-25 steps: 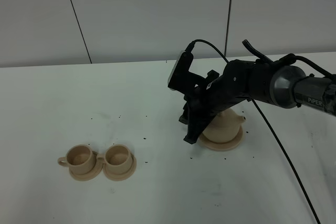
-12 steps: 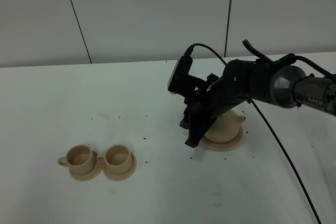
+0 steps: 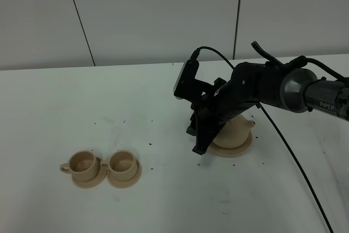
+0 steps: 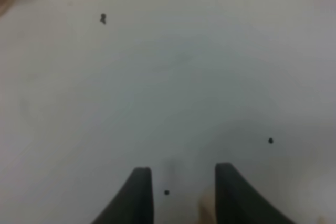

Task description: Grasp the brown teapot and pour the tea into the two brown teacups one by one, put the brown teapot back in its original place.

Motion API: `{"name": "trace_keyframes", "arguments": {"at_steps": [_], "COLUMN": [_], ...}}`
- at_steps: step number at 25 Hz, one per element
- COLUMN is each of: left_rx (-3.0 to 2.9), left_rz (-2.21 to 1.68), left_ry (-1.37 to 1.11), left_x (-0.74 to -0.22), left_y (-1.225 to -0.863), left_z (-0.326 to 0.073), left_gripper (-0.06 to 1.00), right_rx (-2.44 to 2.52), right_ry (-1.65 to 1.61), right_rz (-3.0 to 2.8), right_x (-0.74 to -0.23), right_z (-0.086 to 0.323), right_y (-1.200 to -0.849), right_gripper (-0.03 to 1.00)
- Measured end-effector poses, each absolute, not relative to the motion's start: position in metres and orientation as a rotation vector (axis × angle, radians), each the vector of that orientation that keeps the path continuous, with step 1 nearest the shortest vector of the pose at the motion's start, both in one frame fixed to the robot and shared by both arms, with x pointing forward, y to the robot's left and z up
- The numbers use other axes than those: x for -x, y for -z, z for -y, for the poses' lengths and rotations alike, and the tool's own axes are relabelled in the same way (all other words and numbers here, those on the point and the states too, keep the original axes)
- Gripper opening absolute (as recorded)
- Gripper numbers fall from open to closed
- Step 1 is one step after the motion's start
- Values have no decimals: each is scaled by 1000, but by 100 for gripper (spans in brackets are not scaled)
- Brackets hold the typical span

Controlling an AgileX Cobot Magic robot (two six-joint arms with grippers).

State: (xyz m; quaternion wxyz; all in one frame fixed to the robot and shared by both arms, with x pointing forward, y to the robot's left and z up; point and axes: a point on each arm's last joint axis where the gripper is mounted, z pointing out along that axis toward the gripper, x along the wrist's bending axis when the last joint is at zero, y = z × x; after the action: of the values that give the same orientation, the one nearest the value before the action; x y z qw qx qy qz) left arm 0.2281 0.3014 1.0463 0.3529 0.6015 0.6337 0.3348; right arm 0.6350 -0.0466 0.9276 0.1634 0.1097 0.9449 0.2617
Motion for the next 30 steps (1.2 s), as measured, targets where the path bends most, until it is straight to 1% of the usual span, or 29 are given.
{"name": "trace_keyframes", "arguments": {"at_steps": [9,15,30], "left_rx": [-1556,-1556,-1556], "left_rz": [-1639,-1639,-1639], "left_ry": [-866,-866,-866], "left_x": [-228,-228,-228], "left_y": [-1046,-1046,-1046], "left_z": [-301,-301,-301], "left_gripper": [25,25,25], "right_rx": [-274,-278,-269], "right_ry": [-745,-721,-712], "right_rz": [-2640,-2662,-2721], "right_x": [-639,-641,-636], "right_z": [46,46,46], "right_y": [-930,-913,-910], "right_gripper": [28,28,28]}}
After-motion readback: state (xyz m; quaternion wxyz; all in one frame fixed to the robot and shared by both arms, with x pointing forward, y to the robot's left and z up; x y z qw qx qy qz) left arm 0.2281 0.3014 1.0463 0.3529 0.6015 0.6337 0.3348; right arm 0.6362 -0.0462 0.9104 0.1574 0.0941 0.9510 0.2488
